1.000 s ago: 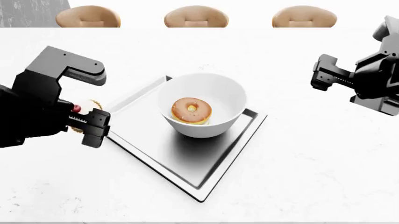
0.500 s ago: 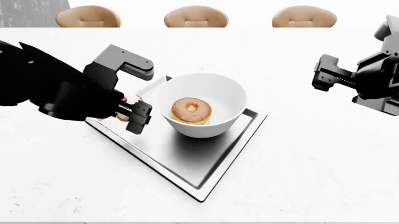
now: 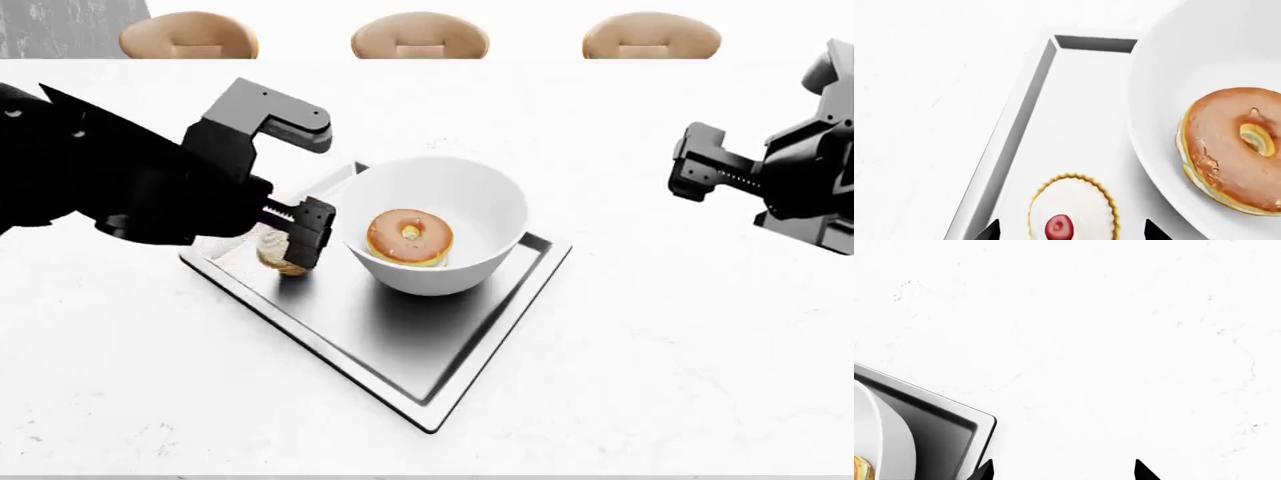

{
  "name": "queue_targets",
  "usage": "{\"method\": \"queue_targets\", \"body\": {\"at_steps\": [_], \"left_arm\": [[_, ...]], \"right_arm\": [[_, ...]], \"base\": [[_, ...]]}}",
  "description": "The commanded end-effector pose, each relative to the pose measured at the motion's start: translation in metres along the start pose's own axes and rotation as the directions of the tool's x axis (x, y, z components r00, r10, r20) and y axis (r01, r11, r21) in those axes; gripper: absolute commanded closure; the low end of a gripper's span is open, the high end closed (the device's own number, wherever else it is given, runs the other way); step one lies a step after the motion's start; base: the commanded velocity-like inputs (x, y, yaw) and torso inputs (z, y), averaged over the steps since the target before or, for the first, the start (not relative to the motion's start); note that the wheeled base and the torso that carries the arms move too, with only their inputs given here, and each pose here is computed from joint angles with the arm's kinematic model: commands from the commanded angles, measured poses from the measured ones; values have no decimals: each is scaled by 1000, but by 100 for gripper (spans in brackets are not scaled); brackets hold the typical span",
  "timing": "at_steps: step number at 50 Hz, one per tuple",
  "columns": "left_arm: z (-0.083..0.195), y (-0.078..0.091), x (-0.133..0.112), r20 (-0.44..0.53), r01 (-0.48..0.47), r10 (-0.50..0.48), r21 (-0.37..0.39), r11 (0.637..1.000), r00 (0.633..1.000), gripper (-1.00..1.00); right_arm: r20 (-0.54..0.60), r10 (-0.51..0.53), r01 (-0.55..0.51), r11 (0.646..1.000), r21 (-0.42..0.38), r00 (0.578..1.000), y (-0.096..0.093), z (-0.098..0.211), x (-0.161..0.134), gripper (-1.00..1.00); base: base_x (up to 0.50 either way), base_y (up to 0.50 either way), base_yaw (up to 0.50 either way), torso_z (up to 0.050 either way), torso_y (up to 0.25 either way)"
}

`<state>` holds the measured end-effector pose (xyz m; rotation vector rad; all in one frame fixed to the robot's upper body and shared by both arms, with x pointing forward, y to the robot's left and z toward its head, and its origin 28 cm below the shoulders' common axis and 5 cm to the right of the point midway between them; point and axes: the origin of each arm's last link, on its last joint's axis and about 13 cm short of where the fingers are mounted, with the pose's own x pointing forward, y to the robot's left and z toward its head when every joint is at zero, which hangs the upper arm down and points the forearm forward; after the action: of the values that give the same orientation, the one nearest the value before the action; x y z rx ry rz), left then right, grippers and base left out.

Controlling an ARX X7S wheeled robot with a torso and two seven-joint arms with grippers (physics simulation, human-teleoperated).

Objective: Pick up the bowl with donut and place it on the tray. Pick up the cupcake and place it on the tray.

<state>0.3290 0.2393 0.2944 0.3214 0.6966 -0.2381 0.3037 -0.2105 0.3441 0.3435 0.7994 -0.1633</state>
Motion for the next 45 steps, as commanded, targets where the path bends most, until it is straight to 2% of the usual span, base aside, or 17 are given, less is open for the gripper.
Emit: {"method": "queue_targets", "body": {"at_steps": [1,10,29,34,40,45], "left_arm": [[4,2,-7,62,20,-18,-22,1000,998,-100],[4,6,-15,76,10,-7,-29,1000,997,-100],[25,8,-68,211,0,2,-9,1000,978,-100],[26,4,-81,242,-21,16,16,1000,970,-100],[18,3,-108,292,-76,71,7,997,954,-100],[7,1,-125,298,-123,123,-18,992,946,-100]], "right_arm": [[-4,-2,2,1000,4,1000,-1,-1,1,-100],[-6,-1,1,1000,5,1000,-1,-2,0,-100],[9,-2,2,1000,-11,1000,3,-3,-15,-100],[37,8,-6,998,-55,999,6,-4,-32,-100],[114,83,-66,987,-146,990,7,-20,-66,-100],[176,110,-71,974,-217,978,3,-41,-92,-100]], "base": [[0,0,0,0,0],[0,0,0,0,0],[0,0,0,0,0],[0,0,0,0,0],[0,0,0,0,0],[0,0,0,0,0]]}}
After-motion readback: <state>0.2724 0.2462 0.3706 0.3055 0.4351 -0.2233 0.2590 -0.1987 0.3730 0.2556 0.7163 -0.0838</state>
